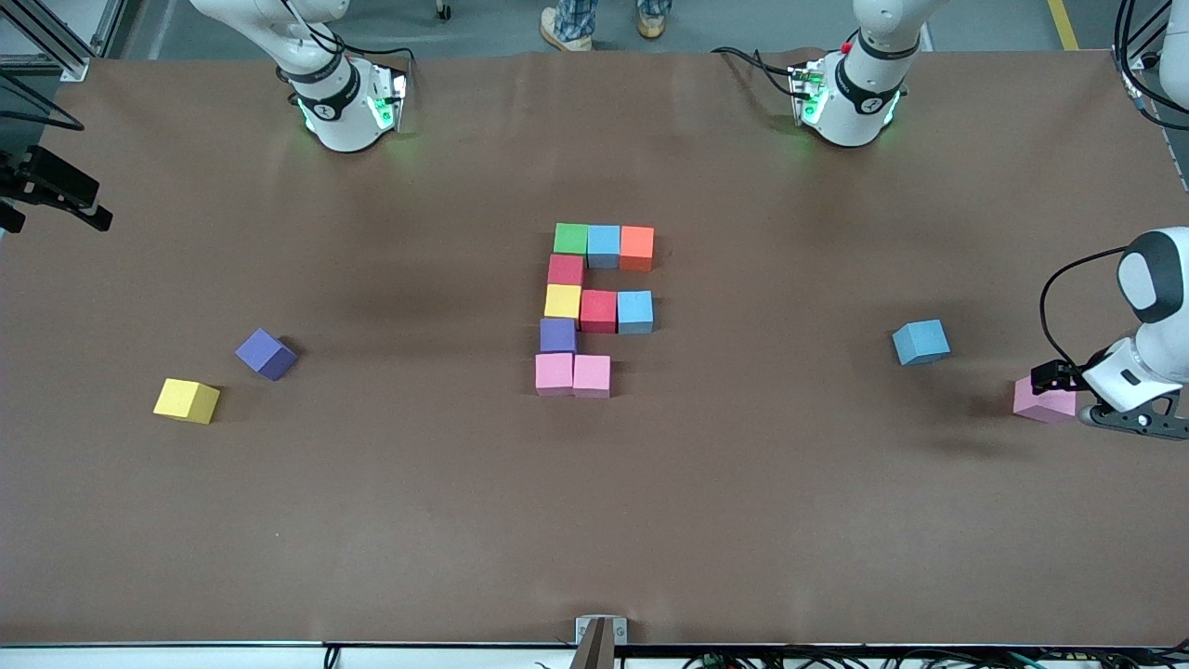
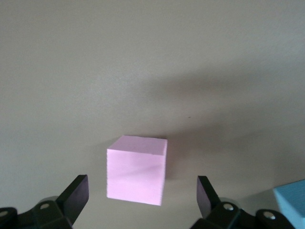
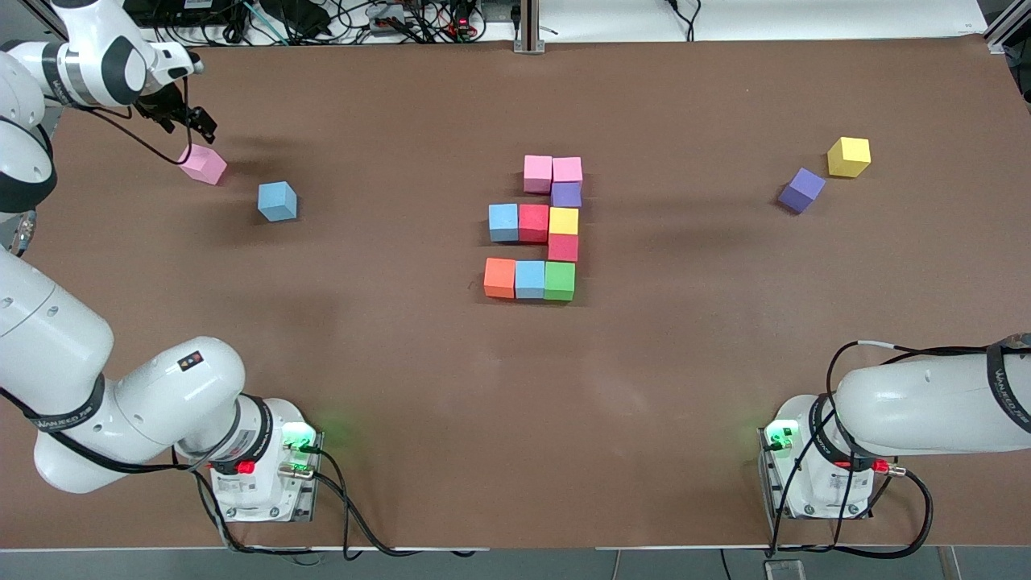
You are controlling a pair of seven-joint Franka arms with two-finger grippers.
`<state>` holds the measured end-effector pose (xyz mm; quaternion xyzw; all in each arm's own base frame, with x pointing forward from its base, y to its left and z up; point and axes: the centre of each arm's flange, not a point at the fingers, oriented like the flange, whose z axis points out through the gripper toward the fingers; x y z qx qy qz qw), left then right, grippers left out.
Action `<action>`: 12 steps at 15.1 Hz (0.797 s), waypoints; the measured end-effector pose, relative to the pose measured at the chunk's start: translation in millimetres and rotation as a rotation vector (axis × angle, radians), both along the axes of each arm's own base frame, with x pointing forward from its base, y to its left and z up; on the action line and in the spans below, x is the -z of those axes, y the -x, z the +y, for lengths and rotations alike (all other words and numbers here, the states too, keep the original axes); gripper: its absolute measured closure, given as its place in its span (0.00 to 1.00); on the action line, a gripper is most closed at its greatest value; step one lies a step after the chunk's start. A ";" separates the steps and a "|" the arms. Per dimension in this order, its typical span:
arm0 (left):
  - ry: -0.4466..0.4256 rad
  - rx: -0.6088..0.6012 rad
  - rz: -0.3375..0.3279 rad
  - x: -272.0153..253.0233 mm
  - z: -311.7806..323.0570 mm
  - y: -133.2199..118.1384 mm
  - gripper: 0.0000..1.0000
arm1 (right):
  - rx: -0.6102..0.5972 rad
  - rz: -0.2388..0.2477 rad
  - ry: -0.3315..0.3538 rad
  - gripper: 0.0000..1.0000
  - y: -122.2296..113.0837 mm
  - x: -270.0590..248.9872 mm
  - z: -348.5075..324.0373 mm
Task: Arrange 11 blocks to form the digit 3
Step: 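Grasp the last spare pink cube with the left gripper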
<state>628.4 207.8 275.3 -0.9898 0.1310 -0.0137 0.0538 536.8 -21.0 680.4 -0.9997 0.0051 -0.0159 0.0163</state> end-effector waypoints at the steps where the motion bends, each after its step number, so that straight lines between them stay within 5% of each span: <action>1: 0.003 0.010 -0.001 3.3 5.2 0.8 0.00 | 0.000 0.000 0.000 0.00 0.0 0.0 0.0; 12: 0.091 0.097 -0.003 33.3 27.7 -9.9 0.04 | 0.007 0.003 0.000 0.00 0.5 0.2 -3.9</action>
